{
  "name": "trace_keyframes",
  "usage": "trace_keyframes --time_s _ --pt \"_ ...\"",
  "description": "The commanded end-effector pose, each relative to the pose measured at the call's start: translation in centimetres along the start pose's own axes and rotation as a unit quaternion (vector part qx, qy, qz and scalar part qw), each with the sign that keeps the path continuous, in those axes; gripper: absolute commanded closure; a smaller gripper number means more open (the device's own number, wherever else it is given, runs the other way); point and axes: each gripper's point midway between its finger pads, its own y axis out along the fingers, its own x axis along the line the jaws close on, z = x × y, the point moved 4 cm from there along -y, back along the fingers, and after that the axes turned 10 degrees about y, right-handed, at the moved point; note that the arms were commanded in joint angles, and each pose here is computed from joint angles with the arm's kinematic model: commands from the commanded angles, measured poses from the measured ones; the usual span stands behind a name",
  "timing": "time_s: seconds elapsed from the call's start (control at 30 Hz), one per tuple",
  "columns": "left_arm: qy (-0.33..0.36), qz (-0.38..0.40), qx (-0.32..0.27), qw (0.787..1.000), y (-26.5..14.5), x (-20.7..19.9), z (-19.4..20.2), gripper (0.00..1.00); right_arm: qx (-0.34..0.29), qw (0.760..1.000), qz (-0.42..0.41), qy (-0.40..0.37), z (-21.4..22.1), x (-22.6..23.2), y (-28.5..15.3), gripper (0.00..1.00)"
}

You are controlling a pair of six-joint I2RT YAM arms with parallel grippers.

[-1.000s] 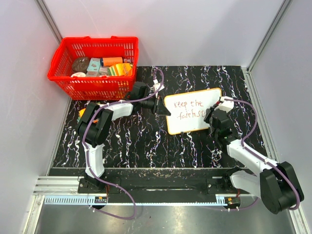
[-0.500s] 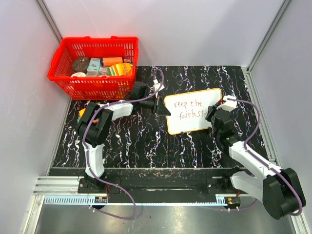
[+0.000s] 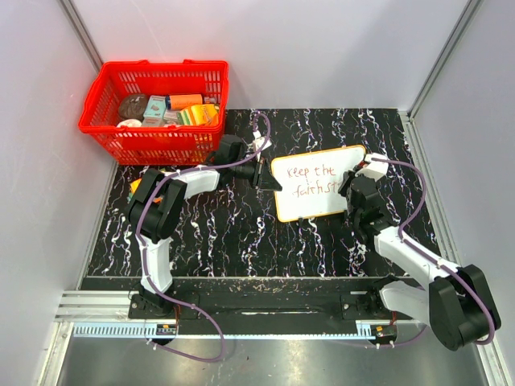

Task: Write a sentence on the whiteboard

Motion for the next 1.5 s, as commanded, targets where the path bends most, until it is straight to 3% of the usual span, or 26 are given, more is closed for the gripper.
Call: trace_keyframes --time_s 0.0,1.47 --pt "0.000 -0.033 0.065 0.997 0.9 1.6 5.3 1.00 -0.043 0.999 0.002 0.015 -2.2 0.5 0.5 1.00" --pt "-0.001 -0.032 0.065 0.997 0.9 1.5 5.4 1.00 0.033 0.999 0.016 0.018 2.1 -1.3 0.0 1.00"
